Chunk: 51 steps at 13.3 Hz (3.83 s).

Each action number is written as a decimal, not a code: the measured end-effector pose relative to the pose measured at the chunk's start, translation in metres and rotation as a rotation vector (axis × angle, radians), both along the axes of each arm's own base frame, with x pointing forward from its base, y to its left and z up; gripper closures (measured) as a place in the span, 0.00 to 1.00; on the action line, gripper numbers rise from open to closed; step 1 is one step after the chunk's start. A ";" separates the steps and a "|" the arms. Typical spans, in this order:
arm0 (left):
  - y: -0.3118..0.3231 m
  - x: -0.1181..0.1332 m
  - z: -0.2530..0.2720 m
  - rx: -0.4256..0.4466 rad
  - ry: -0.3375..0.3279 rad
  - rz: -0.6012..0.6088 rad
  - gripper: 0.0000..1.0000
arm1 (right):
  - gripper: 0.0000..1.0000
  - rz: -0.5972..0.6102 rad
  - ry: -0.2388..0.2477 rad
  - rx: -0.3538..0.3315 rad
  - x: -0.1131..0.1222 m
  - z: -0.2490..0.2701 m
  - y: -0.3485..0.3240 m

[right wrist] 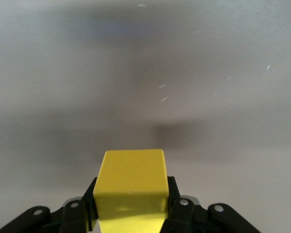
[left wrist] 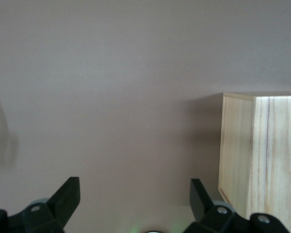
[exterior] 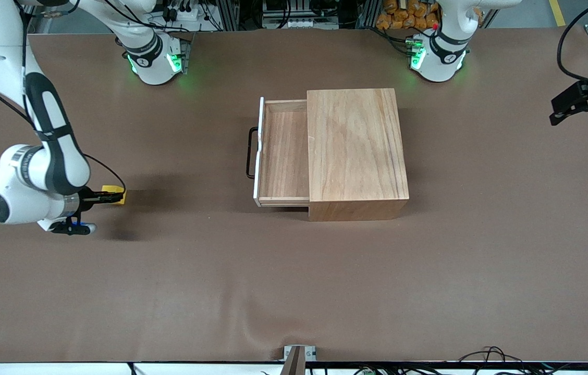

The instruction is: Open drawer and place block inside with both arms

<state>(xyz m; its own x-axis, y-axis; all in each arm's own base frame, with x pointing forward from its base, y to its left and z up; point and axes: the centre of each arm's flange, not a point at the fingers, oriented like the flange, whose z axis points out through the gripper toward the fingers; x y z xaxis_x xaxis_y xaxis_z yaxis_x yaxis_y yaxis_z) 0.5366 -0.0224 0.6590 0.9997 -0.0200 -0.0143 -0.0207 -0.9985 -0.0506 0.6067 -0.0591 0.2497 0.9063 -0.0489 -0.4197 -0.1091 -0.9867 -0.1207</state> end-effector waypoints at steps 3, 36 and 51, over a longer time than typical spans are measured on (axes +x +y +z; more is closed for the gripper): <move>0.003 0.002 -0.013 -0.001 0.028 0.008 0.00 | 0.44 0.002 0.029 -0.012 0.023 0.079 0.072; 0.036 -0.005 0.009 -0.058 -0.008 0.086 0.00 | 0.00 -0.073 -0.145 -0.028 -0.034 0.210 0.453; 0.038 -0.005 0.008 -0.059 -0.006 0.090 0.00 | 0.00 -0.191 -0.380 -0.145 -0.020 0.442 0.116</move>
